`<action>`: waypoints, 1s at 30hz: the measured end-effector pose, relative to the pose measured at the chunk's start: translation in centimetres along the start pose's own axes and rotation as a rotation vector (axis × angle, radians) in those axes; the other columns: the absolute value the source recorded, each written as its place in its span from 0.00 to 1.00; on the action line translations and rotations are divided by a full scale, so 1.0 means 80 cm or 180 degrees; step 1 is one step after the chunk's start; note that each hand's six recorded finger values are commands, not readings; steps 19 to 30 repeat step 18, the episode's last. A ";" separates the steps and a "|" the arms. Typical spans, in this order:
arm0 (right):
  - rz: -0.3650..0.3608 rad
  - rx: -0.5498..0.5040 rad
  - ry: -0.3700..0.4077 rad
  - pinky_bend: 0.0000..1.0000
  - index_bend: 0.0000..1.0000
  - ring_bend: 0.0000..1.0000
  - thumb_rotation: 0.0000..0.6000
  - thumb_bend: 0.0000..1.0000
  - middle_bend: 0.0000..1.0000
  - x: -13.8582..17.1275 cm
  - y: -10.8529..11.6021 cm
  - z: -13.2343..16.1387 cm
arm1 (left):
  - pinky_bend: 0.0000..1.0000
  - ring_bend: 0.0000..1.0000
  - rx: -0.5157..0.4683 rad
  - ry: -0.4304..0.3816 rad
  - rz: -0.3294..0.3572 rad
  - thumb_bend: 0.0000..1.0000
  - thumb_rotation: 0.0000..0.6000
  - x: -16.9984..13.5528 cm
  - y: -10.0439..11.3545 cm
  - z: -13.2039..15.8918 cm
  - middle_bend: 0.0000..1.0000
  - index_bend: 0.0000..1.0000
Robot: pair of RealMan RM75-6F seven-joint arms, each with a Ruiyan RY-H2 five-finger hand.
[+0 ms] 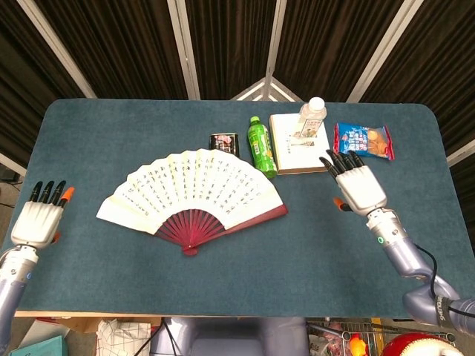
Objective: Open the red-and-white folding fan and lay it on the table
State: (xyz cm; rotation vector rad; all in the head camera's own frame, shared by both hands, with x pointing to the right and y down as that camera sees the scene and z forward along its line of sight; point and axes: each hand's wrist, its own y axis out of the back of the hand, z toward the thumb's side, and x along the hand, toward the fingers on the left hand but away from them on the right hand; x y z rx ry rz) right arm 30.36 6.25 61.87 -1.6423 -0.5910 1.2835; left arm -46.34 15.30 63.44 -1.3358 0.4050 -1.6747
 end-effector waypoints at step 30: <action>-0.0322 -0.0548 -0.0791 0.09 0.08 0.09 1.00 0.28 0.05 0.184 -0.058 -0.048 | 0.00 0.00 -0.1175 0.1287 0.0517 0.07 1.00 -0.164 0.017 -0.091 0.00 0.10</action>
